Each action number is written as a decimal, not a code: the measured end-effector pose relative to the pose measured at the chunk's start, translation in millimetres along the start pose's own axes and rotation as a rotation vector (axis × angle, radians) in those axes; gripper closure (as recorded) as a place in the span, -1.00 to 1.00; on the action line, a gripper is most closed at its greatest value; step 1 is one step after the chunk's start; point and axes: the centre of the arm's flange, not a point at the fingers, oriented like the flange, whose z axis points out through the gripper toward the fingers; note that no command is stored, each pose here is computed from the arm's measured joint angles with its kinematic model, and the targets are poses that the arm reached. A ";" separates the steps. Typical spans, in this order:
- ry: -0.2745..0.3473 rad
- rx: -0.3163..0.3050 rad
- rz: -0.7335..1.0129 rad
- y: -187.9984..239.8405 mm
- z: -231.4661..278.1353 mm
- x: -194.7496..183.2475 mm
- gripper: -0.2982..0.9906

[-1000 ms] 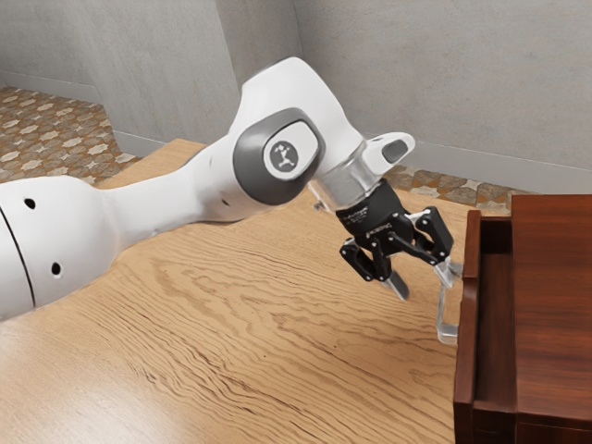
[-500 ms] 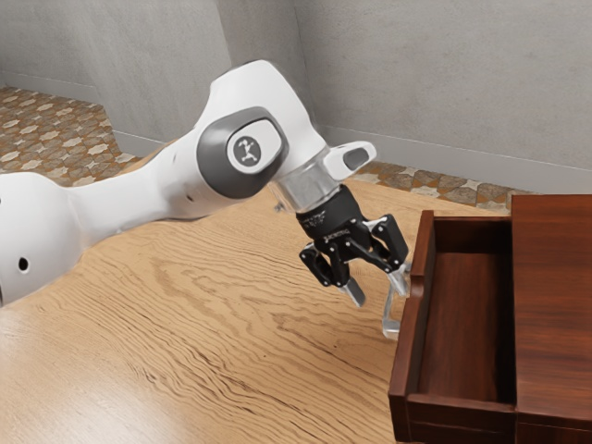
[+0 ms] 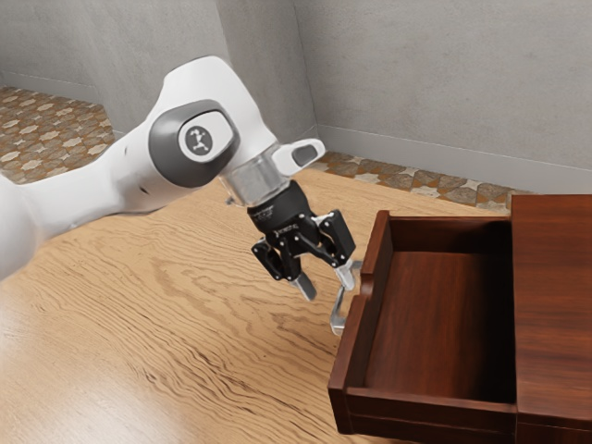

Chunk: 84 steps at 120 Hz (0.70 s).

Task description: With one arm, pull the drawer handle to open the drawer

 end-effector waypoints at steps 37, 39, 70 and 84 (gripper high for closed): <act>-0.019 0.054 0.065 -6.7 -3.5 -5.5 -0.15; -0.018 0.056 0.067 -7.2 -4.4 -5.7 -0.15; -0.010 0.066 0.100 -11.6 -15.7 -9.4 -0.21; 0.020 0.062 0.125 -5.3 -33.7 -18.5 -0.32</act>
